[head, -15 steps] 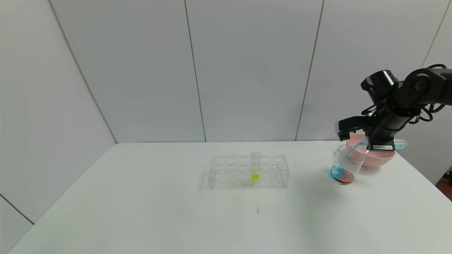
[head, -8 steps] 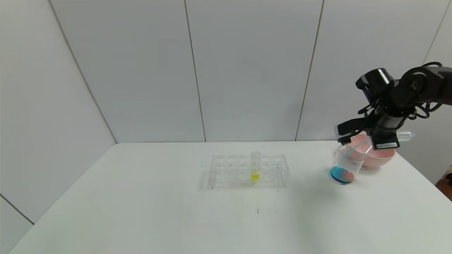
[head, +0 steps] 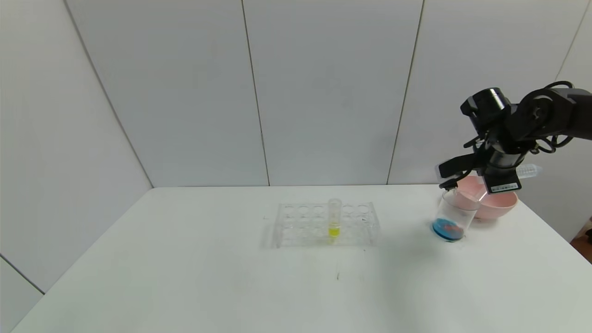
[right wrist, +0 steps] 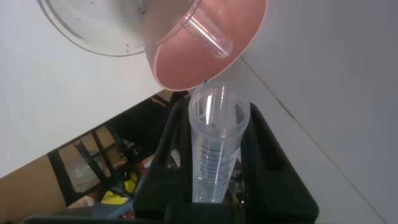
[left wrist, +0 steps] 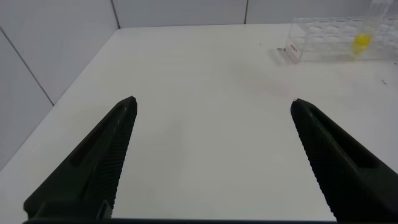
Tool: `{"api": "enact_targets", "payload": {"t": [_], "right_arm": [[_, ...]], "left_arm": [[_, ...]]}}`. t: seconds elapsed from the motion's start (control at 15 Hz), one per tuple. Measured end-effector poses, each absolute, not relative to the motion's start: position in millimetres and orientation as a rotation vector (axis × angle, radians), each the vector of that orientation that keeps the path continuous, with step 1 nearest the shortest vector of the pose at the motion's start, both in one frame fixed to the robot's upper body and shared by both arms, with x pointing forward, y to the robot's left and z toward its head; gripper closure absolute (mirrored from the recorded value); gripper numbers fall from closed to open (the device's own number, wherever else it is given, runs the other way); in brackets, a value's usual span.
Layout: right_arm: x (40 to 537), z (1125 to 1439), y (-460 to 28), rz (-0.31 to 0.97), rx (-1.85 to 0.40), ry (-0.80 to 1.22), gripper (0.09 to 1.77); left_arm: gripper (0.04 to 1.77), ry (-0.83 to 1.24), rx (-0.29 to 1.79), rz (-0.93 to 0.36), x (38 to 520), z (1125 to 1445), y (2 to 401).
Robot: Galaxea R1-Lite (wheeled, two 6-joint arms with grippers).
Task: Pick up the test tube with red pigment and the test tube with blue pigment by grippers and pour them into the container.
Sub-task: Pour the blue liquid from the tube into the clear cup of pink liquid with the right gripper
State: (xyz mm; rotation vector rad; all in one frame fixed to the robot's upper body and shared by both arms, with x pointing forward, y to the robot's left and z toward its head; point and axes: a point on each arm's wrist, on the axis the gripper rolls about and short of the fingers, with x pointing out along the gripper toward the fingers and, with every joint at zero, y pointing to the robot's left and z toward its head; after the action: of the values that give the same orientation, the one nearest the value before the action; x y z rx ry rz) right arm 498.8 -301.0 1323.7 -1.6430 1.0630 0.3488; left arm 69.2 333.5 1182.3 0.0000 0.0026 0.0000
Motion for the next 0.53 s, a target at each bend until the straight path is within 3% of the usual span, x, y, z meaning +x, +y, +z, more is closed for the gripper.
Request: {"api": "enact_targets", "payload": {"t": [0.53], "right_arm": [[500.7, 1322.2, -302.9, 0.407, -1.537, 0.99, 1.36]], "left_arm": [[0.05, 0.003, 0.0, 0.0, 69.2, 1182.3, 333.5]]}}
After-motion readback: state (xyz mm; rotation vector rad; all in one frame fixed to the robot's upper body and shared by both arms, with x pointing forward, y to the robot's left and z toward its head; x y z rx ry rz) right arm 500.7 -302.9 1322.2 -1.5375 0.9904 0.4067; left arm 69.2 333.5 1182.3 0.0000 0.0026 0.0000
